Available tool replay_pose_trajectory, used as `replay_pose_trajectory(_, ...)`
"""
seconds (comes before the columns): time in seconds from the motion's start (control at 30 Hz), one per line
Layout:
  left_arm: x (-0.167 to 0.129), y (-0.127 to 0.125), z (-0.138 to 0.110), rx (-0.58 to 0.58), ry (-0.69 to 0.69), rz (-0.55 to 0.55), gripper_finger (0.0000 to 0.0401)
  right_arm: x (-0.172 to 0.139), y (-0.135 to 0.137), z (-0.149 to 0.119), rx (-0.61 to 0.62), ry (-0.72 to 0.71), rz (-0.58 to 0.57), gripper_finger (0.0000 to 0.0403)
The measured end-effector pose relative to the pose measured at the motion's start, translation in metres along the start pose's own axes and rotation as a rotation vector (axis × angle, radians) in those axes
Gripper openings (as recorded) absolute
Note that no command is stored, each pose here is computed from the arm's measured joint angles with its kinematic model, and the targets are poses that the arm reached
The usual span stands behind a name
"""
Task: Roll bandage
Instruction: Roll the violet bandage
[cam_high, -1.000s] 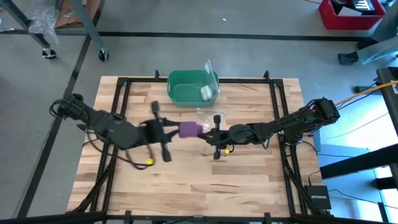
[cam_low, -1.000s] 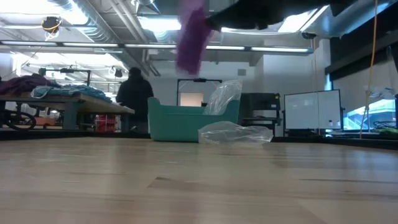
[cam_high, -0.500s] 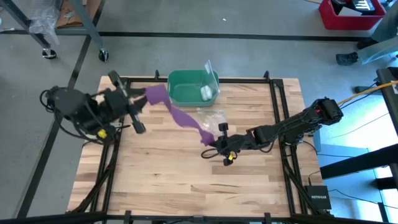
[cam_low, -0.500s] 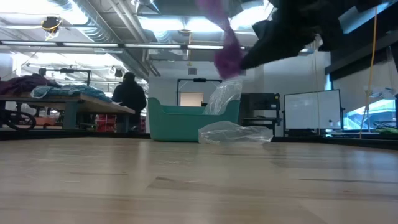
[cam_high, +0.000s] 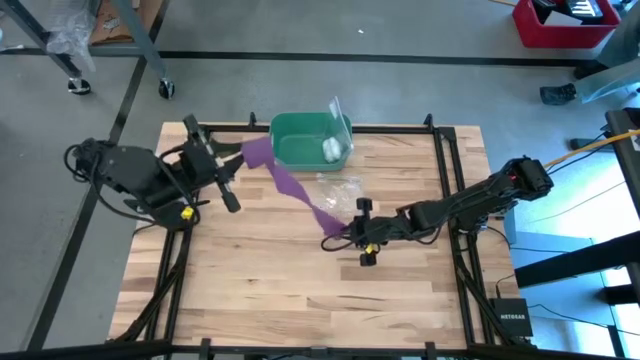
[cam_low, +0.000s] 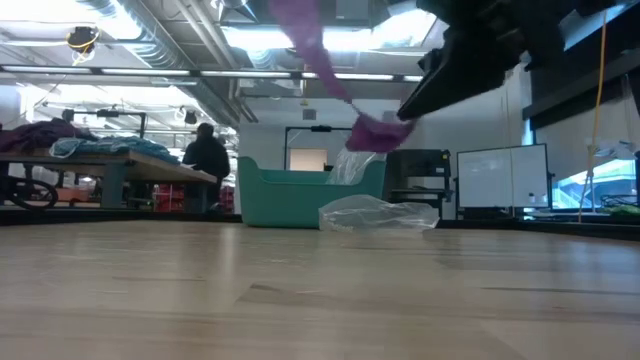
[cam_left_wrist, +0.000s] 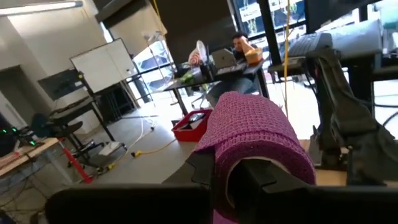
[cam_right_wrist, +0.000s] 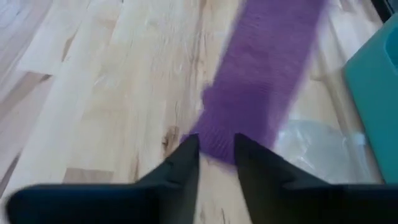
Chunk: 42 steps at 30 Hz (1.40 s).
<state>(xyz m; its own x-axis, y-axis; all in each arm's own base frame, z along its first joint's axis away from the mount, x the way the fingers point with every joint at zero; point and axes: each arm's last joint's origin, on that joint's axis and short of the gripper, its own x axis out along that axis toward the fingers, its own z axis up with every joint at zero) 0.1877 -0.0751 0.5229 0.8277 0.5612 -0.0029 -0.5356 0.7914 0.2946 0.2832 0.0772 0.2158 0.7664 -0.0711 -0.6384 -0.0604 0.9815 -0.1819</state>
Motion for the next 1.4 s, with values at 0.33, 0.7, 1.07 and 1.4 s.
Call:
replay_pose_trajectory(0.33,0.005,-0.014,-0.004,-0.001,-0.02,-0.207,0.0021,-0.093,-0.027,0.069,-0.071,-0.061,0.016,0.0205)
replay_pose_trajectory(0.7,0.027,-0.042,-0.009,0.053,0.0,-0.227,0.0021,-0.084,-0.05,0.092,-0.117,-0.565,-0.038,0.0209)
replay_pose_trajectory(1.07,0.029,-0.078,-0.052,0.133,0.048,-0.159,0.001,-0.052,-0.073,0.069,-0.071,-0.753,0.046,0.0209)
replay_pose_trajectory(1.4,0.028,-0.121,-0.098,0.166,-0.082,-0.208,0.0016,-0.046,-0.065,0.061,-0.05,-0.639,0.115,0.0209)
